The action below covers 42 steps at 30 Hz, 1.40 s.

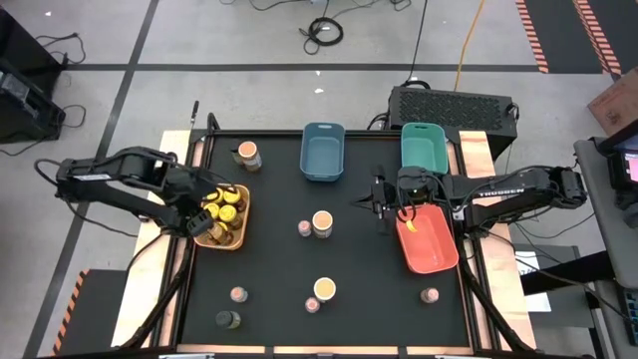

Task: Sort spices by type
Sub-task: Put the yellow seasoning can into the yellow bin

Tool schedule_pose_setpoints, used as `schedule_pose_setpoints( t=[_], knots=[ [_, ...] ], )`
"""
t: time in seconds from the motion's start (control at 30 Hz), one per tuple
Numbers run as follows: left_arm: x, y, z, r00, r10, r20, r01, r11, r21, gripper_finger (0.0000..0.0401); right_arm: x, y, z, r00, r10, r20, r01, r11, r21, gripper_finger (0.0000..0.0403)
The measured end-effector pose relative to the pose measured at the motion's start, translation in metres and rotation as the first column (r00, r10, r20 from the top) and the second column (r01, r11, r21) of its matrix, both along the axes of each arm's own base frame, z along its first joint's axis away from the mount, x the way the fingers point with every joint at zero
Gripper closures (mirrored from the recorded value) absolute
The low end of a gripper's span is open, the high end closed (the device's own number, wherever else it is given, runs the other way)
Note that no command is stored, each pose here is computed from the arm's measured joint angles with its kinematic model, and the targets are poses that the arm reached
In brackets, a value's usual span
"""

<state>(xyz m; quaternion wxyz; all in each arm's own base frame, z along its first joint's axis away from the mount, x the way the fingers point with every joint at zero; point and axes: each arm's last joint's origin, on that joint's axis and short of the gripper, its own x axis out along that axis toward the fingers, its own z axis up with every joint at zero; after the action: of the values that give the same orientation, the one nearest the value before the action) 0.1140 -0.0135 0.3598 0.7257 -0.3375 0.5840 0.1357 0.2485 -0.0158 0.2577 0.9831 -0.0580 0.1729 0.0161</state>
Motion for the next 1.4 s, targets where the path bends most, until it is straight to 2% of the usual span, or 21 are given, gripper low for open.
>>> schedule_pose_setpoints(
  t=[0.23,0.37,0.47,0.53,0.63,0.8,0.97,1.13,1.4],
  knots=[
    [0.015,0.004,-0.018,0.99,-0.128,-0.066,0.135,0.984,0.117,0.0167,0.0,0.0,0.0,1.0,-0.002,0.0,0.002,1.0,0.007,0.0402],
    [0.036,0.003,-0.022,0.978,-0.208,-0.019,0.209,0.963,0.17,0.0162,0.0,0.0,0.0,1.0,-0.003,0.001,0.003,1.0,0.009,0.0402],
    [0.047,0.004,-0.03,0.963,-0.255,-0.088,0.268,0.943,0.195,0.0158,0.0,0.0,0.0,1.0,-0.003,0.001,0.003,1.0,0.009,0.0402],
    [0.055,0.004,-0.036,0.954,-0.261,-0.144,0.287,0.937,0.199,0.0159,0.0,0.0,0.0,1.0,-0.003,0.001,0.003,1.0,0.009,0.0402],
    [0.066,0.003,-0.04,0.945,-0.283,-0.164,0.313,0.929,0.198,0.0162,0.0,0.0,0.0,1.0,-0.003,0.0,0.003,1.0,0.009,0.0402],
    [0.082,0.002,-0.048,0.938,-0.325,-0.119,0.343,0.919,0.194,0.0162,0.0,0.0,0.0,1.0,-0.001,0.0,0.001,1.0,0.004,0.0402],
    [0.082,0.002,-0.047,0.936,-0.334,-0.112,0.35,0.916,0.197,0.0162,0.0,0.0,0.0,1.0,-0.001,-0.004,0.001,1.0,0.003,0.0402],
    [0.073,0.003,-0.051,0.921,-0.295,-0.255,0.345,0.921,0.181,0.0163,0.0,0.0,0.0,1.0,0.0,-0.004,0.0,1.0,0.002,0.0402],
    [0.074,0.003,-0.056,0.924,-0.277,-0.265,0.331,0.924,0.189,0.0163,0.0,0.0,0.0,1.0,0.0,-0.005,0.0,1.0,0.003,0.0402]
  ],
)
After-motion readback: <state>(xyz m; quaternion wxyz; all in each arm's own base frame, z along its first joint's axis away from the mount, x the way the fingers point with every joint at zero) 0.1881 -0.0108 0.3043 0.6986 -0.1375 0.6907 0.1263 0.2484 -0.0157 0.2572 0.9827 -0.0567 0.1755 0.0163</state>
